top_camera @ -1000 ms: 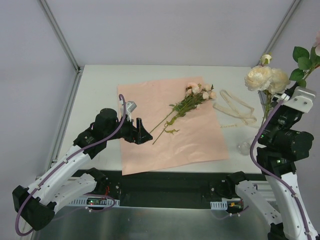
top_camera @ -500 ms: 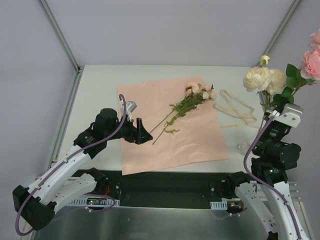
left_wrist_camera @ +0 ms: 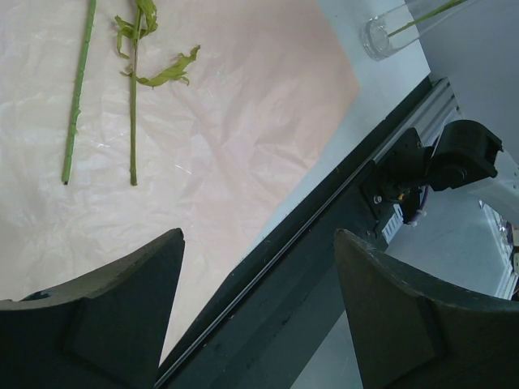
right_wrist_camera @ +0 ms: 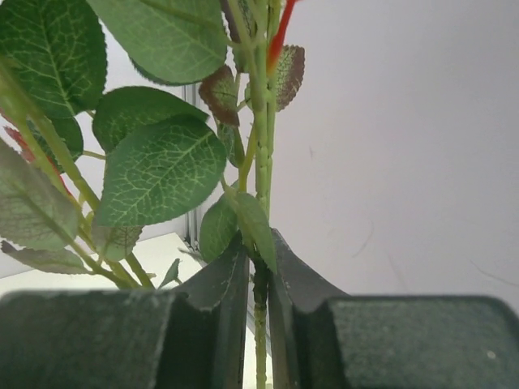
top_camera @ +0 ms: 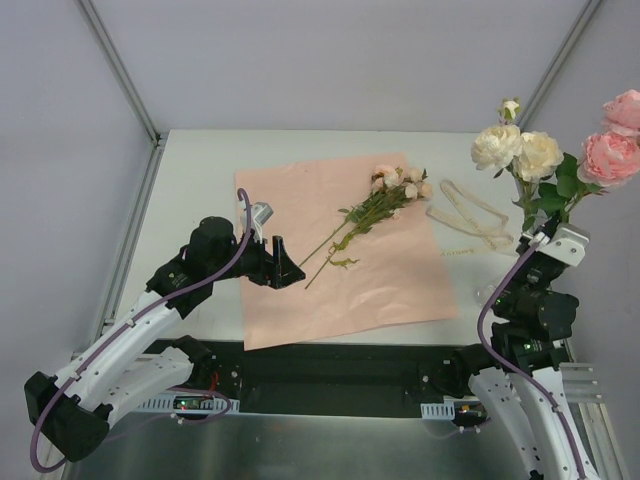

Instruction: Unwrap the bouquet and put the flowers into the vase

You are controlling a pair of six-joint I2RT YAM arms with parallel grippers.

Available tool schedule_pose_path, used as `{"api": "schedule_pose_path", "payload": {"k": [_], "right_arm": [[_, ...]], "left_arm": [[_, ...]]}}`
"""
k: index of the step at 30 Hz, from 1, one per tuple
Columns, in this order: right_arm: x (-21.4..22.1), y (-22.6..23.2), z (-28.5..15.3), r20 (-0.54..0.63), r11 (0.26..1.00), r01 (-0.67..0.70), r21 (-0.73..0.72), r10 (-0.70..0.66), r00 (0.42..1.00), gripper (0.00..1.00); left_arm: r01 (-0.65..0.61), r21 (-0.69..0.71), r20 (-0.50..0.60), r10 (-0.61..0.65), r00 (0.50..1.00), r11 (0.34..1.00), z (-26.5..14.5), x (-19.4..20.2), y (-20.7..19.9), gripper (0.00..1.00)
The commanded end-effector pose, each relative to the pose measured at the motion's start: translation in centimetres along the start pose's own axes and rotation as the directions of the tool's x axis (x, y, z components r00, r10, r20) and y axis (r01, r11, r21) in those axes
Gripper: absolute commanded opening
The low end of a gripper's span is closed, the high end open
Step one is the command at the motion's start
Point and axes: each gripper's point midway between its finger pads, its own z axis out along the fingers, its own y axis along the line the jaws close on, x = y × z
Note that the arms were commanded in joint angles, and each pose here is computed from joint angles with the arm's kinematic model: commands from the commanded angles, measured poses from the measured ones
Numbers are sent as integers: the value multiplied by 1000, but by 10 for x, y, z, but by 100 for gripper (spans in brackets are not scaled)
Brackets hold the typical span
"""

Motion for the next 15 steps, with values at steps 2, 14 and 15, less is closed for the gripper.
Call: {"api": "schedule_pose_path", "payload": {"k": [2,14,15], "right_arm": [[2,-12,-2,7,995,-75,72,75,997,16],[13,-18,-8,-45,994,-67,89,71,996,30],[13,-18,-8,-47,993,-70,90,75,996,31]], "left_arm": [[-29,41,42,27,999,999,-6,-11,-12,74],[-30,47,45,28,999,998,-7,-11,-13,74],[-30,46,44,28,999,999,-7,-10,-12,74]]}}
